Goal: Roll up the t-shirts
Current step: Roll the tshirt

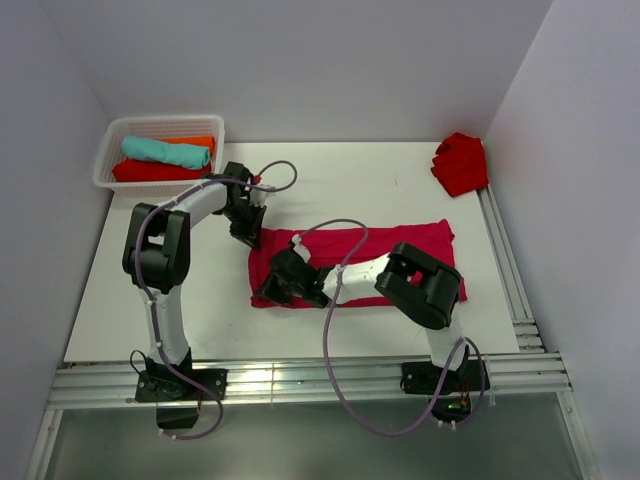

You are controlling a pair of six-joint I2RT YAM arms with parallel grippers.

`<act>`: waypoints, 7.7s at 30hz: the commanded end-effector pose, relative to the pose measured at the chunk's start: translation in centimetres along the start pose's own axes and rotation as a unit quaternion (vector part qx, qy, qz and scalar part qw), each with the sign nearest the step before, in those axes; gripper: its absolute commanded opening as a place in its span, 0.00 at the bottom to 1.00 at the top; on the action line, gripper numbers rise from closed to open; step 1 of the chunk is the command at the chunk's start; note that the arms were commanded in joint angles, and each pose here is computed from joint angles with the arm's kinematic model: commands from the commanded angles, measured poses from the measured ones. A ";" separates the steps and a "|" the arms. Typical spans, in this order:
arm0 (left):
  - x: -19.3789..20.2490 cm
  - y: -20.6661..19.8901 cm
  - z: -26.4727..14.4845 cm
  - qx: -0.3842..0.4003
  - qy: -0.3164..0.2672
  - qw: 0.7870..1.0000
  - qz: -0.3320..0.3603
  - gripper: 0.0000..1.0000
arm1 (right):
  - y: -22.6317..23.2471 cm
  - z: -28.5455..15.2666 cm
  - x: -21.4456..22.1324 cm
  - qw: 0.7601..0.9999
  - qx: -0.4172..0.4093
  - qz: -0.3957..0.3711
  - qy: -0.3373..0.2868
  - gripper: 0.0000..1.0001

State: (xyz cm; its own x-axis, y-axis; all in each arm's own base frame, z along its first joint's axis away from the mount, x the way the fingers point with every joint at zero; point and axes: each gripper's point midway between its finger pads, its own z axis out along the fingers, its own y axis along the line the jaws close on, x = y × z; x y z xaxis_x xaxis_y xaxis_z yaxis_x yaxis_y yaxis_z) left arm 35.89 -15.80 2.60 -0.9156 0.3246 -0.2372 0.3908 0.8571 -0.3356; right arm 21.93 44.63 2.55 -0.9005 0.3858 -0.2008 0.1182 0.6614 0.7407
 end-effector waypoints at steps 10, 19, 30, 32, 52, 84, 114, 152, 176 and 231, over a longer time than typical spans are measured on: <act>-2.5 -1.1 -2.2 -0.074 -0.020 0.997 0.021 0.00 | 4.2 -2.0 -2.5 0.994 0.050 -0.073 -0.068 0.35; -2.1 -1.2 -2.3 -0.082 -0.010 0.996 0.019 0.00 | 5.2 -1.3 -5.0 0.980 0.118 -0.111 -0.114 0.43; -2.4 -1.8 -2.5 -0.089 -0.008 0.996 0.010 0.00 | 5.1 1.3 -7.1 0.957 0.203 -0.143 -0.152 0.46; -2.2 -1.8 -2.4 -0.089 -0.006 0.996 0.009 0.00 | 5.3 1.2 -7.2 0.957 0.199 -0.142 -0.157 0.46; -2.0 -2.1 -2.1 -0.093 0.002 0.996 0.012 0.00 | 4.5 3.4 -7.1 0.950 0.226 -0.157 -0.150 0.48; -4.8 -3.2 -4.1 -0.027 -0.017 0.999 0.030 0.38 | 5.3 4.3 -6.3 0.983 0.069 -0.134 -0.104 0.00; -1.1 -2.0 -7.5 0.153 -0.089 0.984 0.014 0.44 | 6.5 0.8 -7.7 0.980 -0.188 0.054 -0.024 0.00; -0.6 -0.4 -0.7 0.148 -0.085 0.985 -0.027 0.51 | 1.2 2.2 -7.4 0.986 -0.128 0.097 -0.035 0.00; -1.8 1.7 2.9 0.024 -0.059 0.997 -0.041 0.00 | 0.8 1.5 -8.6 0.995 -0.056 0.036 -0.071 0.27; -0.6 2.8 4.0 -0.022 -0.041 0.998 -0.030 0.00 | -1.2 -0.5 -0.8 0.997 0.047 -0.031 -0.045 0.00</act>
State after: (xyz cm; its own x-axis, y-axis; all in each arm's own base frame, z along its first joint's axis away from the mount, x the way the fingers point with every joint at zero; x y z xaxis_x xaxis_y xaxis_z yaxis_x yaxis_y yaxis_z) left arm 37.41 -17.73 2.00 -0.9296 0.2030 -0.3077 0.3325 0.8221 -0.4621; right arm 22.54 42.94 2.84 -0.8662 0.4009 -0.2982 0.1041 0.7285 0.6771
